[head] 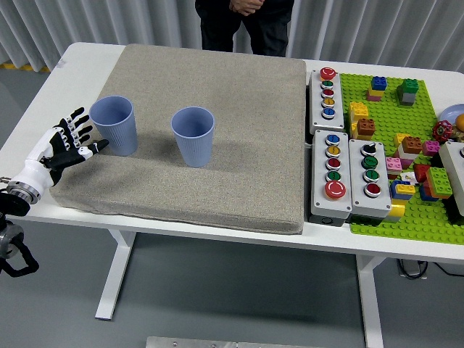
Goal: Pick cup pour cup place
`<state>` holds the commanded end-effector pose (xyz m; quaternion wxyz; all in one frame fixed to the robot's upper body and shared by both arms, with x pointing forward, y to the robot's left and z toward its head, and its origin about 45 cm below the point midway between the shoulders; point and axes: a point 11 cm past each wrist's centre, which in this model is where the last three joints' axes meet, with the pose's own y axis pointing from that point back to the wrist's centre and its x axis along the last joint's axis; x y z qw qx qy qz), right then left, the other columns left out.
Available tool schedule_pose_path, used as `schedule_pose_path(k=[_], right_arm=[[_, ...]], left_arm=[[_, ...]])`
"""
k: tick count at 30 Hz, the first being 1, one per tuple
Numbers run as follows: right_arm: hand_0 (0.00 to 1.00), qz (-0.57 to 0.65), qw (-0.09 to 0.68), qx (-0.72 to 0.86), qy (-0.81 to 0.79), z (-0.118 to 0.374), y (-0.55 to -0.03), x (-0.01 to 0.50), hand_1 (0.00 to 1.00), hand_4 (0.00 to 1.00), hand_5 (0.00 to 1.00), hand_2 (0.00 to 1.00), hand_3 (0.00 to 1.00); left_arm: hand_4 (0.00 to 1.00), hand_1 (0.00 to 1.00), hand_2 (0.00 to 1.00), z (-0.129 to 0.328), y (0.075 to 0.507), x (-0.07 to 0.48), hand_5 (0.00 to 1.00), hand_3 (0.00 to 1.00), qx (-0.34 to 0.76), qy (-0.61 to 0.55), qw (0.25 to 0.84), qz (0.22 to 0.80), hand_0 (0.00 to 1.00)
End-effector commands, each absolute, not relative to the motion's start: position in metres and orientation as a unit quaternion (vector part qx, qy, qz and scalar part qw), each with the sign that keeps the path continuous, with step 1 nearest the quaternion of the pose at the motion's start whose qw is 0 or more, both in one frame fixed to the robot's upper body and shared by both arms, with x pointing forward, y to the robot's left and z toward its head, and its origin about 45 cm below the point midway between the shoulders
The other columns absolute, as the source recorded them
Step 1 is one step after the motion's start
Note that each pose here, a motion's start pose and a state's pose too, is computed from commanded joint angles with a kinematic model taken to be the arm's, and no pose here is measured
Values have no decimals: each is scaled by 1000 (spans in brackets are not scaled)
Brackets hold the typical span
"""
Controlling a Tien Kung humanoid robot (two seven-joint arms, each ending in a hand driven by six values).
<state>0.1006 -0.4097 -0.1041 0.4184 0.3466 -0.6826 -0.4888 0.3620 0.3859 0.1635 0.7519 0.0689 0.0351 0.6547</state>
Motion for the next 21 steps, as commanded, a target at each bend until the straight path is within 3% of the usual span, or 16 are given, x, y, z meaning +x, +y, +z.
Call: schedule_pose_path(k=[21], right_arm=[[724,-487,414,350,-685,-103,-409,107,695,324,282,747,706]], left_arm=[[973,946,998,167,379,377,180,998,73,27,749,658,963]])
